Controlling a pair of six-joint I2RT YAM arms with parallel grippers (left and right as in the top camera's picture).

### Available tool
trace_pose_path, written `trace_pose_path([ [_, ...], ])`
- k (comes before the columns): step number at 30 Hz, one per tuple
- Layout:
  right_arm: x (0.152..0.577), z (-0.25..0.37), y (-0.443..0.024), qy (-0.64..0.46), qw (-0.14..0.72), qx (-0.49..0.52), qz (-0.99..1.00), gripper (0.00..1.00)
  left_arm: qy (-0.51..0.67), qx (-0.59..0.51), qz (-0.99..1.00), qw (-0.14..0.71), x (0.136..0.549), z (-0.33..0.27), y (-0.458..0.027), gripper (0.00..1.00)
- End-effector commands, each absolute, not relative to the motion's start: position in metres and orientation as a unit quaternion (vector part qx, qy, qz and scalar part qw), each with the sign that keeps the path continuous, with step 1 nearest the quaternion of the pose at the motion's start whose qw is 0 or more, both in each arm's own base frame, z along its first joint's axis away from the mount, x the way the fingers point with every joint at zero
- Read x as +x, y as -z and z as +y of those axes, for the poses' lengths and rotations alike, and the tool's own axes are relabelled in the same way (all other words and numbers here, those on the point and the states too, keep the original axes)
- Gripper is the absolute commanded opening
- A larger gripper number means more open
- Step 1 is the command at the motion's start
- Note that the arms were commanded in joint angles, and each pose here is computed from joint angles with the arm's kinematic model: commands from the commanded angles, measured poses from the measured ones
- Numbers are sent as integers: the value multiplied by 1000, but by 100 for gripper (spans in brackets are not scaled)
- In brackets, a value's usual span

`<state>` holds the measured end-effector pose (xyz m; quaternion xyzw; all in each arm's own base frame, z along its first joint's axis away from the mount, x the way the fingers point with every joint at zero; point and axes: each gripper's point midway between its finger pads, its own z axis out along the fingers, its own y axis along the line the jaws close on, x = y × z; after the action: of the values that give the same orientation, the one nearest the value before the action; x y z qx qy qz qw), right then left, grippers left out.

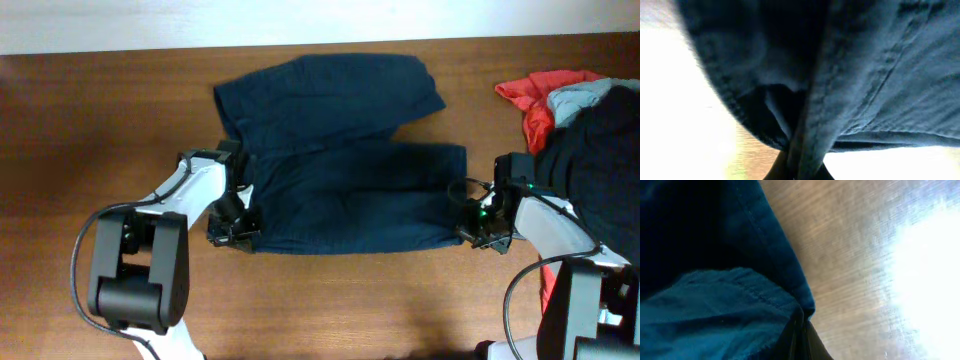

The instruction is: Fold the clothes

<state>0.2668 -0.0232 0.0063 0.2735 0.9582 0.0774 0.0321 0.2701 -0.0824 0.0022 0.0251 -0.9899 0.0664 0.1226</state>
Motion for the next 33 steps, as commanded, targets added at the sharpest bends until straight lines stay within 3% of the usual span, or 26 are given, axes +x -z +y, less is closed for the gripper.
trace_pose_path([
  [1,277,-28,-25,-65,35,266,961,4,-57,23,-997,51,285,-75,-36,1],
  [8,277,-27,-74,-62,6,231,971,4,-74,35,-996,-36,288,-75,-94,1],
  [16,264,-25,-110,-62,-2,212,975,4,-57,37,-998,-10,265,-67,-103,1],
  [33,228,-19,-180,-64,94,201,973,4,-42,42,-998,5,210,-53,-143,1],
])
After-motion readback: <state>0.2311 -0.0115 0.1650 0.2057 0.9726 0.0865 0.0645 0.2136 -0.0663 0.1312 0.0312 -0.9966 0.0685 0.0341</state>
